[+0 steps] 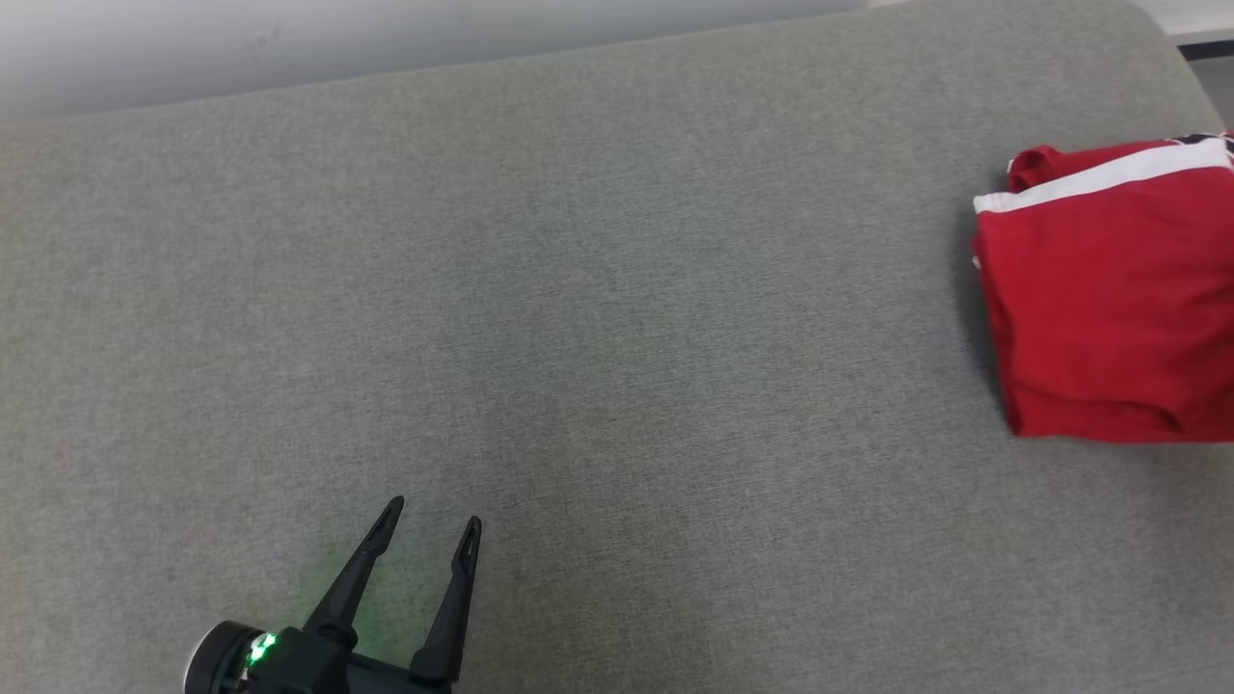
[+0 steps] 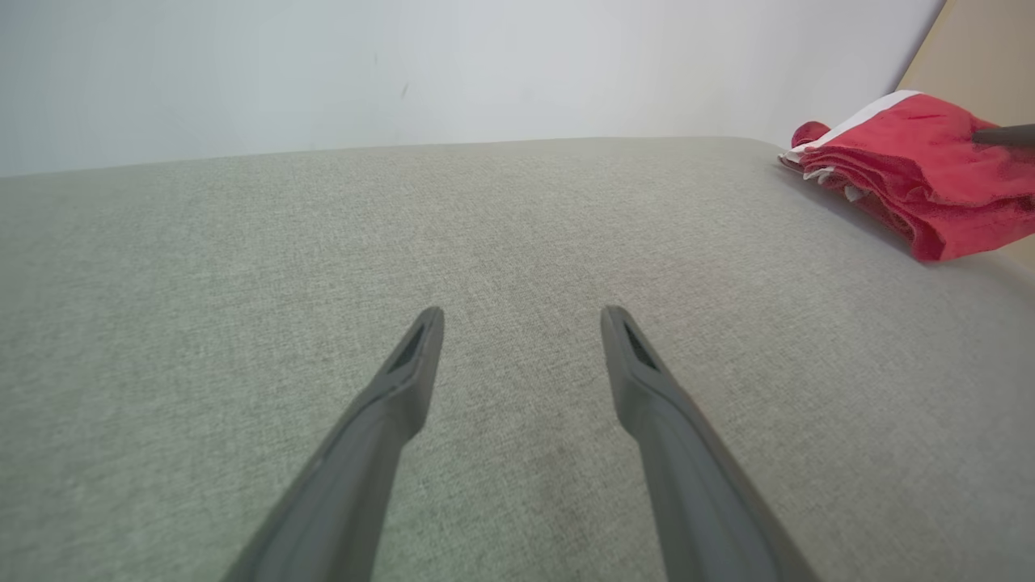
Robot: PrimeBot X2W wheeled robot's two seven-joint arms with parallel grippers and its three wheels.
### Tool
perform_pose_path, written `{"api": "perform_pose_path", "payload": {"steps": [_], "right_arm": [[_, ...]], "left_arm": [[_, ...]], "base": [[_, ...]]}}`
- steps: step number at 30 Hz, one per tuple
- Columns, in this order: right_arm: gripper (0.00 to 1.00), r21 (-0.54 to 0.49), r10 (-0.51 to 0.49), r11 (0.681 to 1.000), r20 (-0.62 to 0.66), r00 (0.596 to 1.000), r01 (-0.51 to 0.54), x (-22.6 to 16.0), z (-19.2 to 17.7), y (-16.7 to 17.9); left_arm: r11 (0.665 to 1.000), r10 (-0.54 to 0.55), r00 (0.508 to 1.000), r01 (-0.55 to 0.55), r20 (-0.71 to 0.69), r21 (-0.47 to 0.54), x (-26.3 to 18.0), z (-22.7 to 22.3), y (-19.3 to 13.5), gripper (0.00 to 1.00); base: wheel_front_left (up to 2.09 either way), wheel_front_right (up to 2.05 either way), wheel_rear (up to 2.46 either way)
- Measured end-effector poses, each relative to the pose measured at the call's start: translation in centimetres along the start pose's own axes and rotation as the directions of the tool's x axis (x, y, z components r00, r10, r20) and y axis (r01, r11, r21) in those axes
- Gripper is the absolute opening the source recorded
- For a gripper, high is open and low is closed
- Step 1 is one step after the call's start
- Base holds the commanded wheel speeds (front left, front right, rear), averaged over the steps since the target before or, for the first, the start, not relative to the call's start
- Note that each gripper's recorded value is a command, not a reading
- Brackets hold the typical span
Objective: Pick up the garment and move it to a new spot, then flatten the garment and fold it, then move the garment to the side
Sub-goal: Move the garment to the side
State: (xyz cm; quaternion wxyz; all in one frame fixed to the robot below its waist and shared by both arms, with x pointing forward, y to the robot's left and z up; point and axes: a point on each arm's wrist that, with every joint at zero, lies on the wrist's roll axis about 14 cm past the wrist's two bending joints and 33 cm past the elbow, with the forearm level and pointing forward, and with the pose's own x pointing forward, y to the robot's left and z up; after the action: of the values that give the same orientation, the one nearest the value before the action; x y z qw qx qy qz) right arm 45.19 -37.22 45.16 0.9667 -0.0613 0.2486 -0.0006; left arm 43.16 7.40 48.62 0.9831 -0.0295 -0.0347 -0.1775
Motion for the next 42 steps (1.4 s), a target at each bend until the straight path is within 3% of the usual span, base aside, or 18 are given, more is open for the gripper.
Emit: {"api": "perform_pose_path", "payload": {"steps": [12, 20, 26, 27, 28, 29, 30, 31, 37, 40, 42], "right_arm": [[0.00, -0.191, -0.122, 0.974, 0.030, 0.992, 0.126, 2.8, 1.7, -3.4], [0.00, -0.177, -0.246, 0.953, 0.010, 0.969, 0.244, 2.6, 1.3, -6.4], [0.01, -0.154, -0.247, 0.956, 0.032, 0.968, 0.249, 3.3, 2.0, -5.8], [0.05, -0.161, -0.248, 0.954, 0.042, 0.968, 0.251, 3.4, 2.5, -5.9], [0.17, -0.168, -0.250, 0.952, 0.055, 0.967, 0.256, 3.5, 3.2, -6.0], [0.49, -0.172, -0.264, 0.946, 0.084, 0.961, 0.275, 3.6, 4.5, -6.6], [0.89, -0.176, -0.273, 0.942, 0.100, 0.957, 0.287, 3.6, 5.3, -7.0], [1.00, -0.179, -0.284, 0.936, 0.121, 0.951, 0.303, 3.5, 6.2, -7.5], [1.00, -0.155, -0.320, 0.915, 0.283, 0.904, 0.372, 2.0, 12.2, -9.4], [1.00, -0.120, -0.246, 0.944, 0.366, 0.898, 0.307, 2.3, 13.3, -6.4], [1.00, -0.094, -0.190, 0.966, 0.384, 0.904, 0.243, 2.6, 12.0, -3.4]], "left_arm": [[0.999, 0.032, 0.999, -0.031, -0.023, 0.031, -0.5, -0.7, 1.8, 1.00], [0.998, 0.048, 0.998, -0.047, -0.029, 0.039, -0.9, -0.7, 2.4, 1.00], [0.998, 0.043, 0.998, -0.041, -0.036, 0.044, -0.9, -1.0, 2.5, 1.00], [0.998, 0.041, 0.998, -0.039, -0.038, 0.044, -0.9, -1.1, 2.5, 1.00], [0.998, 0.040, 0.998, -0.038, -0.039, 0.043, -0.8, -1.2, 2.5, 1.00], [0.999, 0.036, 0.999, -0.034, -0.040, 0.042, -0.7, -1.2, 2.5, 1.00], [0.998, 0.035, 0.999, -0.034, -0.040, 0.044, -0.7, -1.3, 2.5, 1.00], [0.998, 0.034, 0.999, -0.033, -0.040, 0.044, -0.7, -1.3, 2.5, 1.00], [0.998, 0.049, 0.998, -0.048, -0.026, 0.052, -0.8, -0.7, 2.7, 1.00], [0.997, 0.064, 0.998, -0.063, -0.014, 0.050, -1.0, -0.1, 2.8, 1.00], [0.996, 0.074, 0.997, -0.073, -0.005, 0.041, -1.2, 0.3, 2.8, 1.00]], "base": [[0.00, 0.00, 0.00], [0.00, 0.00, 0.00], [0.00, 0.00, 0.00], [0.00, 0.00, 0.00], [0.00, 0.00, 0.00], [0.00, 0.00, 0.00], [0.00, 0.00, 0.00], [0.00, 0.00, 0.00], [0.00, 0.00, 0.00], [0.00, 0.00, 0.00], [0.00, 0.00, 0.00]]}}
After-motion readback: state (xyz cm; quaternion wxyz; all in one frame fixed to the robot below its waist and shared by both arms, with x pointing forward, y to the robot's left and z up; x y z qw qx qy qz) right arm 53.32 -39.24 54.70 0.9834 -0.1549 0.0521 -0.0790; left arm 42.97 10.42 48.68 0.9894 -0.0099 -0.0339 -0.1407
